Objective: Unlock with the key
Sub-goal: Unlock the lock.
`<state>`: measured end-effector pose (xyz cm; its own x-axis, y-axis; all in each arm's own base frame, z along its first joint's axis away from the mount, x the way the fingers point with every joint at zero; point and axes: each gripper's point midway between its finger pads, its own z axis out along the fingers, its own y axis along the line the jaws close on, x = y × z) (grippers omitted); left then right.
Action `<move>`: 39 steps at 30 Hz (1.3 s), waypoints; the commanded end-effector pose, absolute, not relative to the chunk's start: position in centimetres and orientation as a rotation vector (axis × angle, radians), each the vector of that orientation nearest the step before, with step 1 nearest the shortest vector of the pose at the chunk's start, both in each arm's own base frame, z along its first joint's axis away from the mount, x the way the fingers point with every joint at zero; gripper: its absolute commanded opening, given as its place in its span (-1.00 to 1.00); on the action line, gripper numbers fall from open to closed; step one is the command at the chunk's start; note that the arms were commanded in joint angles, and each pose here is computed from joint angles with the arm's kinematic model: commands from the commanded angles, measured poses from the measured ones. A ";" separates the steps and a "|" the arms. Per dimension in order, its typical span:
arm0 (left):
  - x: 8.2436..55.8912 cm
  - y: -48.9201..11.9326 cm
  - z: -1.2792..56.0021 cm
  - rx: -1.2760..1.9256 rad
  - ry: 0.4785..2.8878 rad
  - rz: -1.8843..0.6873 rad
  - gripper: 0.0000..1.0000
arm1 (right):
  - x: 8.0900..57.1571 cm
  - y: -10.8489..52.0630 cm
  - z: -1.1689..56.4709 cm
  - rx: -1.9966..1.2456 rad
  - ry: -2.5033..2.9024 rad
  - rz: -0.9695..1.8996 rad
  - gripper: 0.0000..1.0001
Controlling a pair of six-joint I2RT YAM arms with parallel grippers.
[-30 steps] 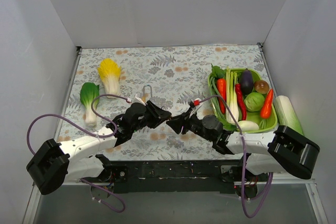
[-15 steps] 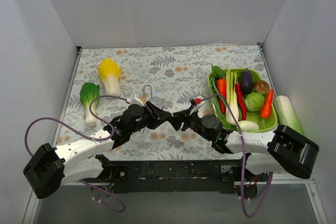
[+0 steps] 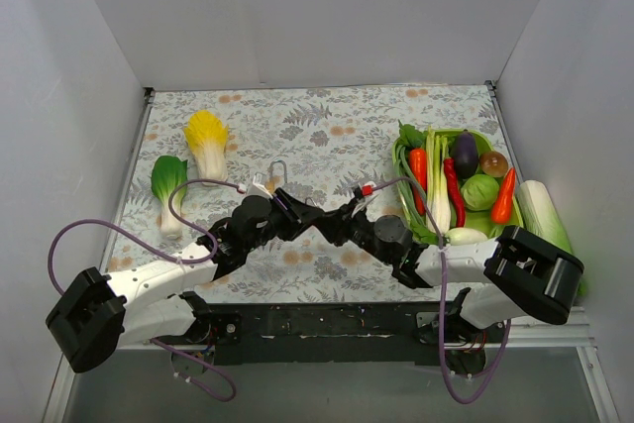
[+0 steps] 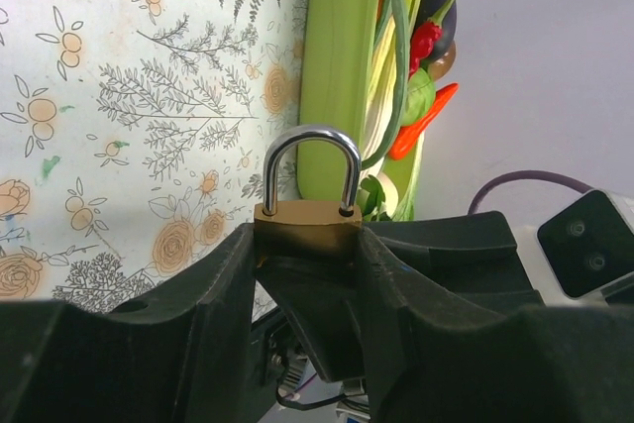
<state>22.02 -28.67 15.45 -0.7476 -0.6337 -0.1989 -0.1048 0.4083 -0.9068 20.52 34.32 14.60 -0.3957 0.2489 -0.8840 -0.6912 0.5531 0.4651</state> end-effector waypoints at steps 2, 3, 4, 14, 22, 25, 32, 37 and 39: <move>22.1 -29.7 18.7 -1.223 2.028 -1.679 -1.00 | 21.5 34.6 19.5 -0.291 1.522 1.109 -0.82; 21.5 -30.0 18.8 -1.181 2.053 -1.704 -1.00 | 21.4 34.5 19.5 -0.286 1.525 1.110 -0.94; 21.5 -30.1 19.0 -1.149 2.050 -1.713 -1.00 | 21.5 34.3 19.7 -0.274 1.521 1.111 -0.97; 21.3 -28.7 21.6 -0.601 1.935 -1.639 0.96 | 20.1 31.3 19.5 -0.207 1.591 1.265 -0.97; 19.5 -25.9 24.7 -0.223 1.769 -1.486 0.51 | 17.0 30.1 21.1 -0.325 1.644 1.438 -0.97; 18.9 -25.9 24.9 -0.100 1.758 -1.446 0.23 | 15.9 29.9 22.1 -0.364 1.651 1.512 -0.97; 18.5 -27.3 25.8 0.027 1.737 -1.485 -0.36 | 13.8 30.2 24.5 -0.433 1.631 1.653 -0.97; 18.8 -28.6 24.9 0.028 1.786 -1.523 -0.40 | 14.1 30.1 25.1 -0.433 1.589 1.634 -0.97; 18.7 -28.8 25.0 0.021 1.773 -1.547 -0.41 | 14.4 30.2 25.0 -0.430 1.598 1.617 -0.97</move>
<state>18.90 -28.10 22.79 -0.7154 -0.4534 -0.5316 0.4207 0.3280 -0.8458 14.14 29.91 21.01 -0.6798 0.2453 -0.6911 -0.6689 0.1788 0.7215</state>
